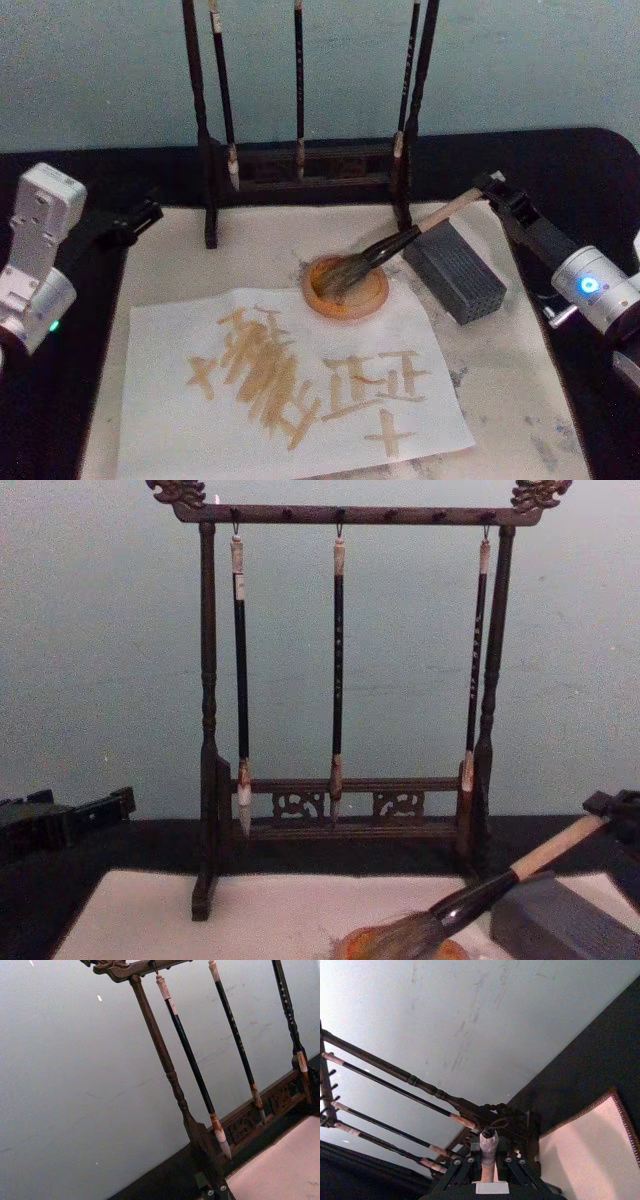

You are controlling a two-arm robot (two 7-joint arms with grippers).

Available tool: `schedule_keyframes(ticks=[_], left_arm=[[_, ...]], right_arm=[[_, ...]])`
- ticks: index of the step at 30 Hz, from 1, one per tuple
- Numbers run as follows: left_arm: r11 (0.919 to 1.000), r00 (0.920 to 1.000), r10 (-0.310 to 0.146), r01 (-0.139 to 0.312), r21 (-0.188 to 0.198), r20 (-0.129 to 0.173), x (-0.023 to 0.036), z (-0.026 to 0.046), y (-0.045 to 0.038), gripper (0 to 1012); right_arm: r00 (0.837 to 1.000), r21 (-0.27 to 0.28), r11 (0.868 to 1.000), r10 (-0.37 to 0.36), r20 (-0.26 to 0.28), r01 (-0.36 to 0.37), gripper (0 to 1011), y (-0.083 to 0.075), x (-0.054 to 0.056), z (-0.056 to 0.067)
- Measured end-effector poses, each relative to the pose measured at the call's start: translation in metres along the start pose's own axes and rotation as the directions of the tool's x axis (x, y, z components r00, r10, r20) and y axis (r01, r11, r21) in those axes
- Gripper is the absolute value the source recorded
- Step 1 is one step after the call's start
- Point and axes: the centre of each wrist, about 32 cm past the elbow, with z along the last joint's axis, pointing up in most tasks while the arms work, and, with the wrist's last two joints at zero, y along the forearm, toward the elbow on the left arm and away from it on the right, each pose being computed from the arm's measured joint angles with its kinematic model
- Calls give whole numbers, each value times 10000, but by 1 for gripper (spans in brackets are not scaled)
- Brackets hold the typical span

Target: Pick up the brush from the inkstone, write on the paper, then place the brush back to its original position.

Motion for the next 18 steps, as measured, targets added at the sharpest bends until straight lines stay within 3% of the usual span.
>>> schedule_keyframes(ticks=[8,18], left_arm=[[10000,10000,1,-1,-1,0,0,0,0,1002],[10000,10000,0,0,0,0,0,0,0,1002]], right_arm=[[9992,-13,9993,377,-146,-377,170,-24,-46,30],[9912,-119,9920,1258,402,-1254,170,-86,-301,86]])
